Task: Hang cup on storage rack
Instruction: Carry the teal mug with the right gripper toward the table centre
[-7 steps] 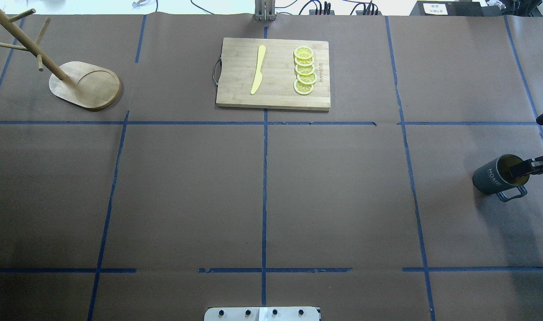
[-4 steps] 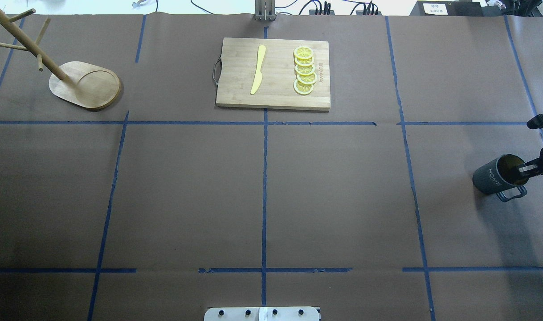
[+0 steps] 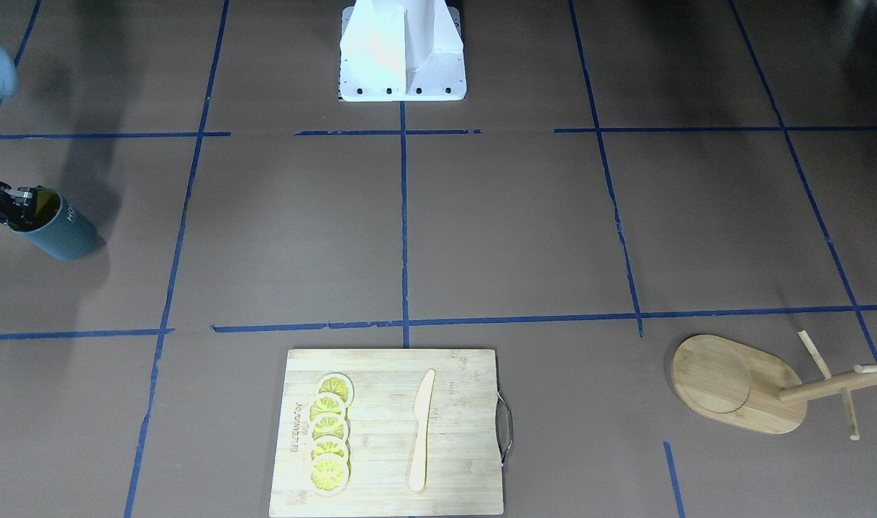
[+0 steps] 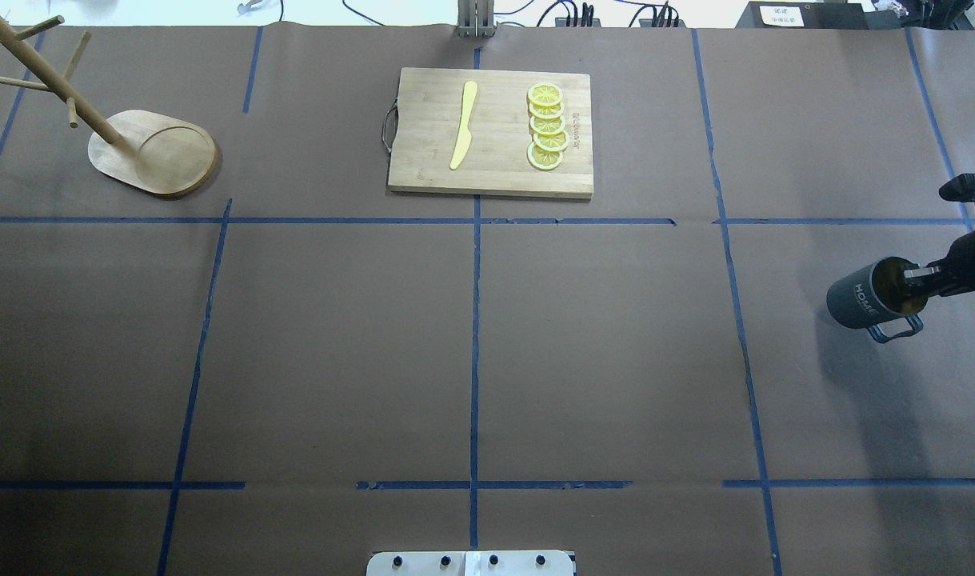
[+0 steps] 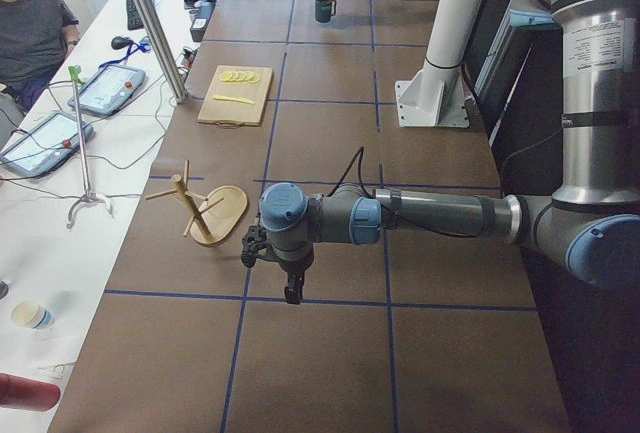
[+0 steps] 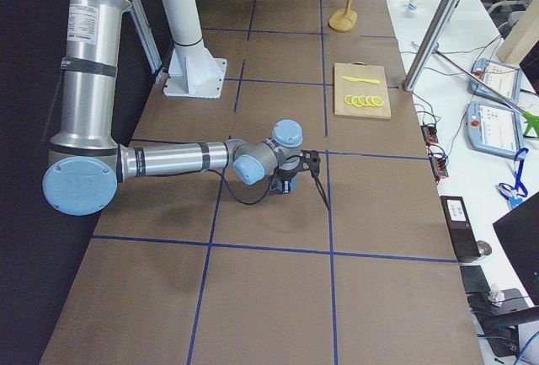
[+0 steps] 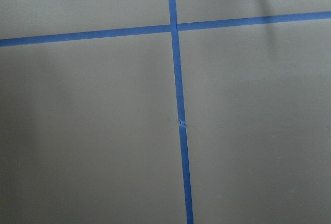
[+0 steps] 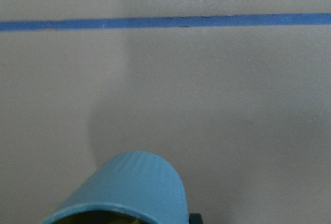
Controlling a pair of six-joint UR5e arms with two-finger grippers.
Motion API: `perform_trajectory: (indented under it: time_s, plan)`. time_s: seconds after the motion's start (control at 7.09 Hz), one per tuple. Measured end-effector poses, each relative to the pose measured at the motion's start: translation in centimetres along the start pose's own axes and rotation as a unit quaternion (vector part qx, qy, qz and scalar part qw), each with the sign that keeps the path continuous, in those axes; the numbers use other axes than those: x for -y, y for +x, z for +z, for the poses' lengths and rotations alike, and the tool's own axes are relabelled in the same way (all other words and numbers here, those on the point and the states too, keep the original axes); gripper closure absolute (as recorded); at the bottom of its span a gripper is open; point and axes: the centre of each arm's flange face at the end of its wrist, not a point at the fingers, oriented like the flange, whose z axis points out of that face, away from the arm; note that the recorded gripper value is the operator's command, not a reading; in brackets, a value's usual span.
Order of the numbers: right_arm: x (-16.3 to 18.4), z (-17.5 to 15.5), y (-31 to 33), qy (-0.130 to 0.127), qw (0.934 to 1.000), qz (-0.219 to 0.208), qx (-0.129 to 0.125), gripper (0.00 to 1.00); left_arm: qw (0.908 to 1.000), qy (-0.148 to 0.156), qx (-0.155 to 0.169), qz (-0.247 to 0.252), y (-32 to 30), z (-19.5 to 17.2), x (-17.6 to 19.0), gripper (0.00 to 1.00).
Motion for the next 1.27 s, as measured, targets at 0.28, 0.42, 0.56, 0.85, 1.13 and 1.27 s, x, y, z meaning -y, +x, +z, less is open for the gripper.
perform_trajectory:
  time_s: [0.28, 0.42, 0.56, 0.85, 1.13, 1.27]
  plan:
    - [1.9, -1.1, -5.3, 0.011, 0.9916, 0.127, 0.021, 1.00, 1.0000, 0.000, 0.000, 0.000, 0.1, 0.0, 0.0, 0.00]
    - [2.0, -0.7, -9.1, 0.008, 0.9844, 0.173, 0.032, 1.00, 1.0000, 0.001, 0.000, 0.001, 0.1, -0.1, 0.0, 0.00]
    - [2.0, 0.1, -14.3, 0.004, 0.9770, 0.211, 0.033, 1.00, 1.0000, 0.002, 0.000, 0.001, 0.2, -0.2, 0.0, 0.00]
    - [1.4, 0.8, -26.9, 0.006, 0.9681, 0.250, 0.002, 1.00, 1.0000, 0.002, 0.000, 0.002, 0.2, -0.2, 0.0, 0.00]
    - [-1.9, 1.3, -39.1, 0.005, 0.9606, 0.277, -0.024, 1.00, 1.0000, 0.002, 0.000, 0.002, 0.2, -0.2, 0.0, 0.00]
    - [-3.6, 1.4, -44.5, 0.003, 0.9548, 0.296, -0.027, 0.99, 1.0000, 0.001, 0.000, 0.001, 0.2, -0.2, 0.0, 0.00]
